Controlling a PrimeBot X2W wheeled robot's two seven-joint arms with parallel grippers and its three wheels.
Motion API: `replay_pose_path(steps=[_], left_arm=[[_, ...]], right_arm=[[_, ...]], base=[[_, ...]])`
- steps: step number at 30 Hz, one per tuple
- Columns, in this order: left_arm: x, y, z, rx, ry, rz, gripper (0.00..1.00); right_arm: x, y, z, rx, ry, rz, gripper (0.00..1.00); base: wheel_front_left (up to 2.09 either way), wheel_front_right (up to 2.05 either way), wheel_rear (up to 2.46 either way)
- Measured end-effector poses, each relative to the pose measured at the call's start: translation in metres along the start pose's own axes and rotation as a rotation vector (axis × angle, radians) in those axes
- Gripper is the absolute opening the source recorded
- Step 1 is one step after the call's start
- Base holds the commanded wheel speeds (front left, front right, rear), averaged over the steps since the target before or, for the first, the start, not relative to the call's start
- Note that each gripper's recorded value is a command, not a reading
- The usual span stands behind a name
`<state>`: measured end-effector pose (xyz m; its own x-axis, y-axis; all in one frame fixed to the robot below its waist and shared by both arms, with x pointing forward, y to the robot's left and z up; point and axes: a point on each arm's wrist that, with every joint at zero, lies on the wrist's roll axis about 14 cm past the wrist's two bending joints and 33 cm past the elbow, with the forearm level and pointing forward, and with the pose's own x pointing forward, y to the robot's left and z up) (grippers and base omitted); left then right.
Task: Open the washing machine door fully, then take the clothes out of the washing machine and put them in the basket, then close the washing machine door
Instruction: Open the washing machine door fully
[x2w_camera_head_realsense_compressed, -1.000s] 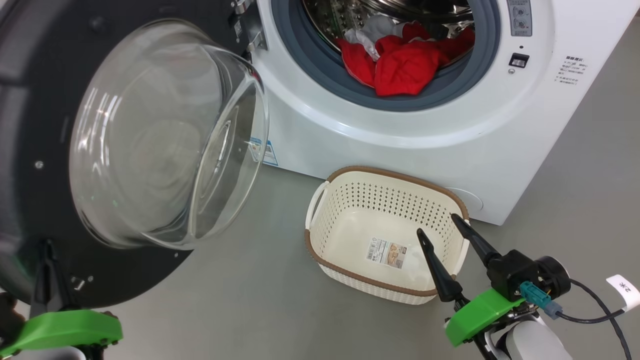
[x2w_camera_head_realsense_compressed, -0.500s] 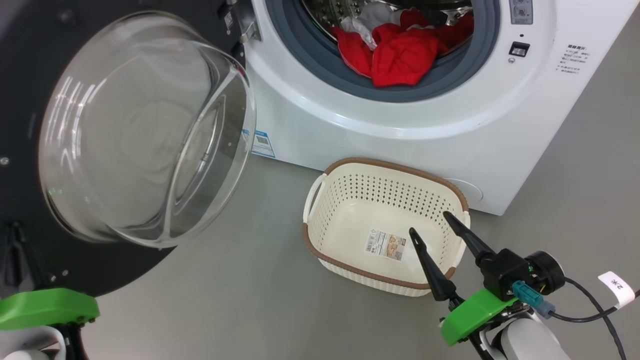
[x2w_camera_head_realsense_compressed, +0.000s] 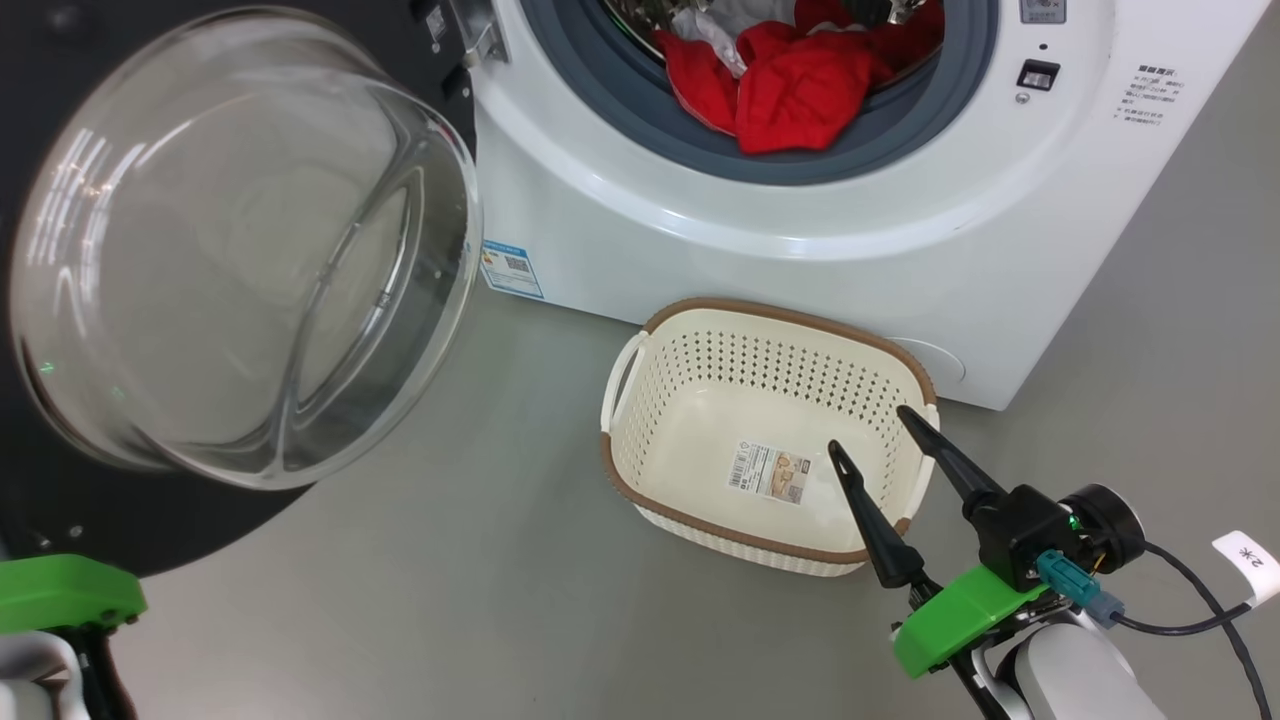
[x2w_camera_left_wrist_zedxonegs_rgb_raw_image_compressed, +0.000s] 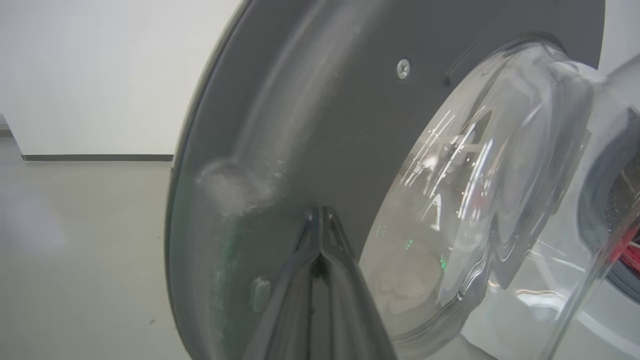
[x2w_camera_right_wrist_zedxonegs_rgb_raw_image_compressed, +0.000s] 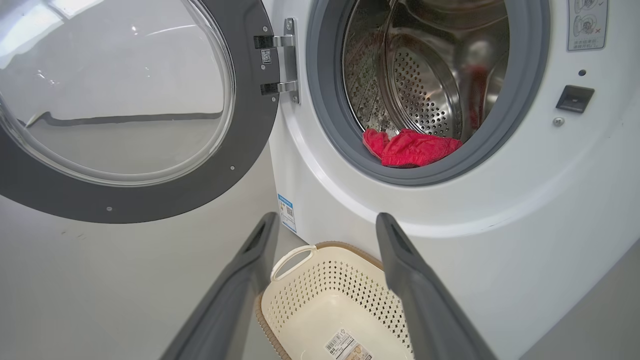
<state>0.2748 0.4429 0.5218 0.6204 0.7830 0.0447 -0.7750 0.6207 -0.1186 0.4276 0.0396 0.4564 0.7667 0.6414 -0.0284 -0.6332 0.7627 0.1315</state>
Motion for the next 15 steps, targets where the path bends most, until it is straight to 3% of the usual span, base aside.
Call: replay_pose_path(steps=[10, 11, 12, 13, 14, 15], left_arm=[[0.005, -0.004, -0.003, 0.001, 0.006, -0.027, 0.00], [0.005, -0.005, -0.002, 0.001, 0.005, -0.030, 0.07], [0.004, -0.006, -0.002, 0.003, 0.003, -0.036, 0.29], [0.004, -0.008, -0.001, 0.002, 0.001, -0.043, 0.33], [0.004, -0.010, 0.000, 0.003, -0.005, -0.048, 0.46], [0.004, -0.013, 0.002, -0.001, -0.012, -0.053, 0.69]], right_arm=[[0.002, -0.006, 0.004, -0.006, -0.012, -0.011, 1.00], [0.002, -0.007, 0.005, -0.007, -0.014, -0.014, 1.00], [0.001, -0.008, 0.006, -0.007, -0.016, -0.018, 1.00], [0.001, -0.009, 0.007, -0.008, -0.018, -0.023, 1.00], [0.000, -0.011, 0.008, -0.008, -0.020, -0.028, 1.00], [0.000, -0.012, 0.009, -0.009, -0.023, -0.034, 1.00]], base=[[0.00, 0.00, 0.00], [0.00, 0.00, 0.00], [0.00, 0.00, 0.00], [0.00, 0.00, 0.00], [0.00, 0.00, 0.00], [0.00, 0.00, 0.00]])
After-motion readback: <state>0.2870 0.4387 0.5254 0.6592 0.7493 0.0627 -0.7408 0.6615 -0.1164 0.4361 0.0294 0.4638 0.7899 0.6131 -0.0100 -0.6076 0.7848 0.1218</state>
